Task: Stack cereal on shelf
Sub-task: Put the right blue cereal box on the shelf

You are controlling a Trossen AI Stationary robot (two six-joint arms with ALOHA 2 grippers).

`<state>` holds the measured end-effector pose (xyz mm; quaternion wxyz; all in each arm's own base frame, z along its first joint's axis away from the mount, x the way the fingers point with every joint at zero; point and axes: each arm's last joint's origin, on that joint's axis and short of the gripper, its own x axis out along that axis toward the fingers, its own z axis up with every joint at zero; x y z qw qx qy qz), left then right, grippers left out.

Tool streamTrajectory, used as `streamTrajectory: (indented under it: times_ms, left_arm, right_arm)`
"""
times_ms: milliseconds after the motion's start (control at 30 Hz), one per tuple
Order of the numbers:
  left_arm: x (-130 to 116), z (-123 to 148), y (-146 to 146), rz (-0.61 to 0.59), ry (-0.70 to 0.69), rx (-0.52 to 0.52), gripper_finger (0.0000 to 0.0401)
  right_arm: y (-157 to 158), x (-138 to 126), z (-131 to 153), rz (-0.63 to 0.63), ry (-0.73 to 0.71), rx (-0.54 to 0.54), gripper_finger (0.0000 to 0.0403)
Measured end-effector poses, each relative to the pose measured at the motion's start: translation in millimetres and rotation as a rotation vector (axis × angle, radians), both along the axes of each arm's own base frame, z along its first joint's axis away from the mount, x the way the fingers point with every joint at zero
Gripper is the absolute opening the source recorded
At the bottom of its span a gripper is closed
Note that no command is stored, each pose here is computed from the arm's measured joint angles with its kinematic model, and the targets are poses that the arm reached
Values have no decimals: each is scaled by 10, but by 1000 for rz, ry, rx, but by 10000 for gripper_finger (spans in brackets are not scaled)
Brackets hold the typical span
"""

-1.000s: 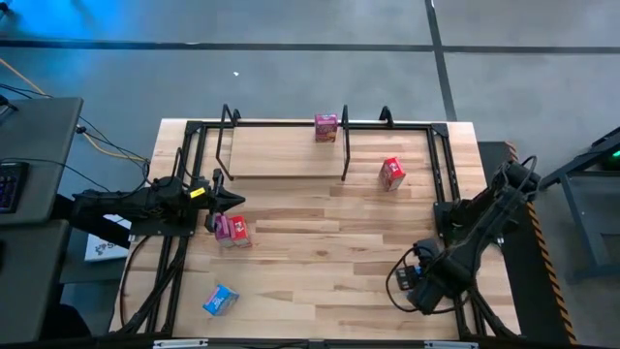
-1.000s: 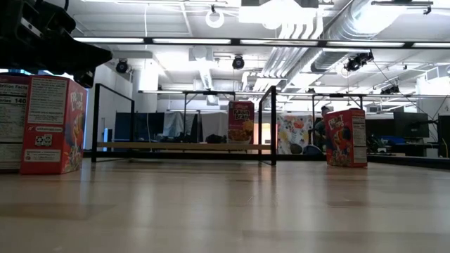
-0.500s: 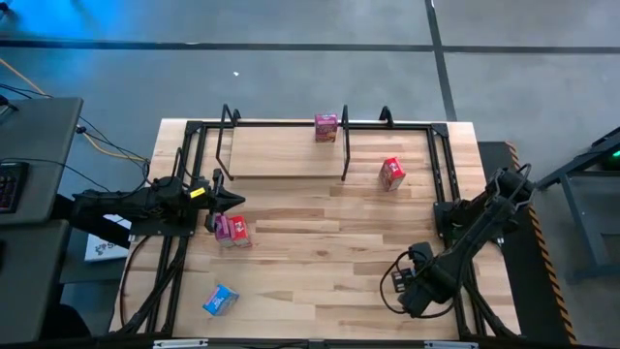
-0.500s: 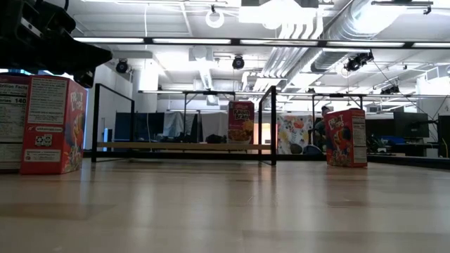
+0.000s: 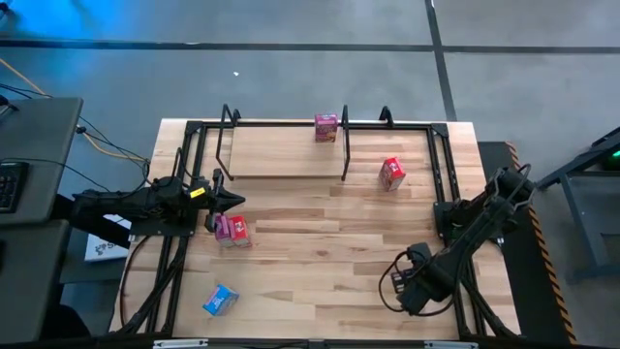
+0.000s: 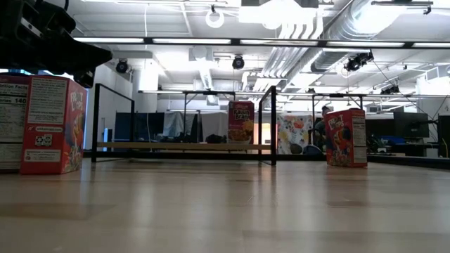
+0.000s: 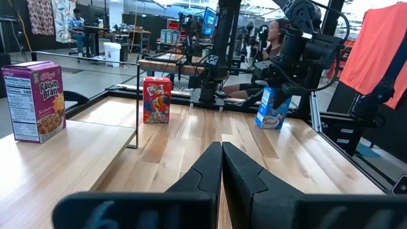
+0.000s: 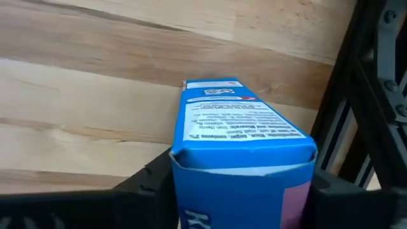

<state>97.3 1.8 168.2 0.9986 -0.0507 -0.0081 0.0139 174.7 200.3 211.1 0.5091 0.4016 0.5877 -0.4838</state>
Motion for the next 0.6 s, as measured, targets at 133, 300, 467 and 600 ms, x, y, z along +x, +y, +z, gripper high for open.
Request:
streamTrajectory:
  times_ms: [133,300,467,600]
  left_arm:
    - [0,0,0,0,0,0,5]
    - [0,0,0,0,0,0,5]
    - [0,0,0,0,0,0,5]
    - [0,0,0,0,0,0,5]
  right_arm:
    - [-39,-10,72,5,-44,-3,137]
    - [-92,-42,192,44,-109,11,97]
    - [-155,-46,325,105,-237,6,77]
    - [-221,75,471,179,-471,-7,80]
